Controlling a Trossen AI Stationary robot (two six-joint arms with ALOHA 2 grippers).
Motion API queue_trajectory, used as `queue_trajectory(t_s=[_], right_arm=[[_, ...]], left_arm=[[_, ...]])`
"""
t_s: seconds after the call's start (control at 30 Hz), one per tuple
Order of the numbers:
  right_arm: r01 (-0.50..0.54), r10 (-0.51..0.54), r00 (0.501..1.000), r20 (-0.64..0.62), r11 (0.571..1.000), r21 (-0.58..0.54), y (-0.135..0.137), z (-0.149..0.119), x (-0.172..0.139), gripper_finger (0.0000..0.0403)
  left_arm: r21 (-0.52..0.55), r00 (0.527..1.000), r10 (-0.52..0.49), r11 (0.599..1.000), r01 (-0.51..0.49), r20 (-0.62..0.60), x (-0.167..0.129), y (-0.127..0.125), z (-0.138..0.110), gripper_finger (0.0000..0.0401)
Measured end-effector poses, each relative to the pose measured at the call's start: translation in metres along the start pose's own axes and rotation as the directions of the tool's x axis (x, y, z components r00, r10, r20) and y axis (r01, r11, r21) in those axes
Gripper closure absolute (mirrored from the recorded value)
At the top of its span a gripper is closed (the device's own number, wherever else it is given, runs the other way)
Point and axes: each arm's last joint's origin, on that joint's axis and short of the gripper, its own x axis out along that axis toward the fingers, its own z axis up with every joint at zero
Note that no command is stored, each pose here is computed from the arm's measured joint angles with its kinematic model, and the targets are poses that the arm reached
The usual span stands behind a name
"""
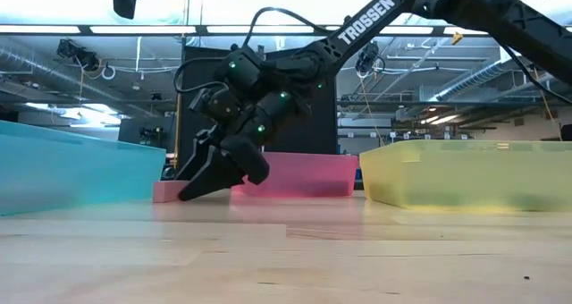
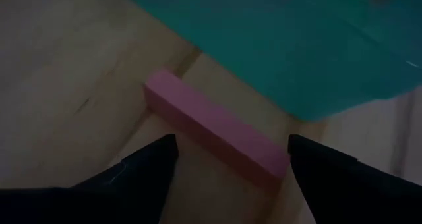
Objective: Sort blocks
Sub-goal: Put the pink block into the green bin
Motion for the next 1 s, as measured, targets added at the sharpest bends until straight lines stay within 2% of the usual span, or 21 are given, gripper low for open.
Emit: queue_trajectory(t_s=[0.2,0.7,0.93,1.0], right_arm=[[-0.013,0.013,1.000,0.000,1.000,0.015,0.002,0.000,0.001,0.0129],[-0.048,0.048,0.999,0.004,0.998,0.042,0.007,-0.001,0.004,0.0259],[-0.063,0.064,0.998,-0.027,0.997,0.039,0.013,0.008,-0.003,0.0332],[-0.084,0.086,0.995,-0.054,0.996,0.044,0.016,0.011,-0.008,0.0334]], left_arm=[[0.001,1.000,0.002,1.000,-0.002,-0.005,0.000,0.000,-0.001,0.0214],[0.003,1.000,0.006,1.000,-0.006,-0.016,0.000,0.001,-0.002,0.0214],[0.002,1.000,0.007,1.000,-0.007,-0.016,0.000,0.001,-0.002,0.0214],[0.003,1.000,0.007,1.000,-0.007,-0.017,0.000,0.001,-0.002,0.0214]])
